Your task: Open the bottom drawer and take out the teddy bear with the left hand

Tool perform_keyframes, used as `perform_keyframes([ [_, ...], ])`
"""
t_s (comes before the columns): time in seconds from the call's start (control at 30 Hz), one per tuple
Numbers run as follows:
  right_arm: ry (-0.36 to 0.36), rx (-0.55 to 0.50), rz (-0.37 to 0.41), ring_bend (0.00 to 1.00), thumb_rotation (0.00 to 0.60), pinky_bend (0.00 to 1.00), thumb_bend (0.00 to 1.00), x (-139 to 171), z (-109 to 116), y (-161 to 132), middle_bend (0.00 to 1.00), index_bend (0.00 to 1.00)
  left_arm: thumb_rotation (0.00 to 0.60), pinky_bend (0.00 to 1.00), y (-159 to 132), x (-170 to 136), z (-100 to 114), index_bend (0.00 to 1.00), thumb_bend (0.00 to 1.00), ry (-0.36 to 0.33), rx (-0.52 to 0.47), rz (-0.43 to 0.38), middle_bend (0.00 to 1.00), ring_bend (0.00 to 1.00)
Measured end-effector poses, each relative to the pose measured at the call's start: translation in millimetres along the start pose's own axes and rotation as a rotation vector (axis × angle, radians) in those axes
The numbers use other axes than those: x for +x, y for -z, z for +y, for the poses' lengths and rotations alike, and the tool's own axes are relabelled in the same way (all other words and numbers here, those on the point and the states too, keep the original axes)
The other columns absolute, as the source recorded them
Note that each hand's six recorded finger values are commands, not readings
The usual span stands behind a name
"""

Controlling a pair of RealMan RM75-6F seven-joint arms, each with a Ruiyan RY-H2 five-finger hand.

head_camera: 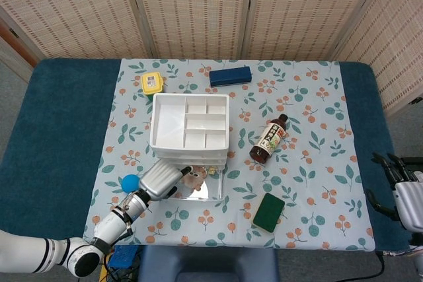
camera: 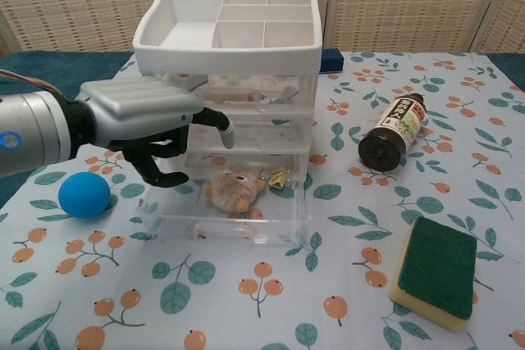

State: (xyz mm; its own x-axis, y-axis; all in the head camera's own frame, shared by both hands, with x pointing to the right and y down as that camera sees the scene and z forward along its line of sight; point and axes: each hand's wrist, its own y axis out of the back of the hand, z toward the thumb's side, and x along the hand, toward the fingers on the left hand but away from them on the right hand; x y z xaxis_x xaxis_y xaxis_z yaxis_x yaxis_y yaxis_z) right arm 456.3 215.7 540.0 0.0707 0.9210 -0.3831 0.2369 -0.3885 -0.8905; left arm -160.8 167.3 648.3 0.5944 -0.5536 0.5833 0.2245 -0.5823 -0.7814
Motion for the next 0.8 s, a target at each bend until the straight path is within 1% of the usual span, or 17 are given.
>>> perform_keyframes([
  [0.13, 0.001, 0.0, 0.0, 0.12, 0.6, 0.2, 0.41, 0.1, 0.1, 0.2, 0.21, 0.08, 0.6, 1.0, -0.3, 6.3, 4.1, 0.31, 0.25, -0.076, 0.077, -0.019, 0.94, 1.0],
  [0.23, 0.0, -0.001, 0.0, 0.12, 0.6, 0.2, 0.42, 0.0, 0.0, 0.3, 0.21, 0.08, 0.6, 1.0, -2.2, 10.6, 2.3, 0.32, 0.24, -0.103, 0.146, -0.034, 0.94, 1.0],
  [0.33, -0.001, -0.001, -0.003, 0.12, 0.6, 0.2, 0.42, 0.1, -0.3, 1.1, 0.21, 0.08, 0.6, 1.0, -5.4, 13.9, -0.4, 0.32, 0.24, -0.122, 0.21, -0.054, 0.94, 1.0],
  [0.53, -0.002, 0.0, -0.006, 0.12, 0.6, 0.2, 0.42, 0.5, -0.4, 1.8, 0.21, 0.08, 0.6, 1.0, -9.7, 19.2, -11.5, 0.32, 0.24, -0.146, 0.306, -0.084, 0.94, 1.0],
  [0.63, -0.002, 0.0, -0.004, 0.12, 0.6, 0.2, 0.42, 0.2, -0.6, 1.3, 0.21, 0.08, 0.6, 1.0, -11.9, 21.4, -17.0, 0.32, 0.24, -0.156, 0.336, -0.097, 0.94, 1.0],
  [0.8, -0.003, 0.0, -0.004, 0.12, 0.6, 0.2, 0.42, 0.5, -1.1, 0.6, 0.21, 0.08, 0.6, 1.0, -14.7, 24.9, -25.8, 0.31, 0.24, -0.159, 0.359, -0.113, 0.94, 1.0],
])
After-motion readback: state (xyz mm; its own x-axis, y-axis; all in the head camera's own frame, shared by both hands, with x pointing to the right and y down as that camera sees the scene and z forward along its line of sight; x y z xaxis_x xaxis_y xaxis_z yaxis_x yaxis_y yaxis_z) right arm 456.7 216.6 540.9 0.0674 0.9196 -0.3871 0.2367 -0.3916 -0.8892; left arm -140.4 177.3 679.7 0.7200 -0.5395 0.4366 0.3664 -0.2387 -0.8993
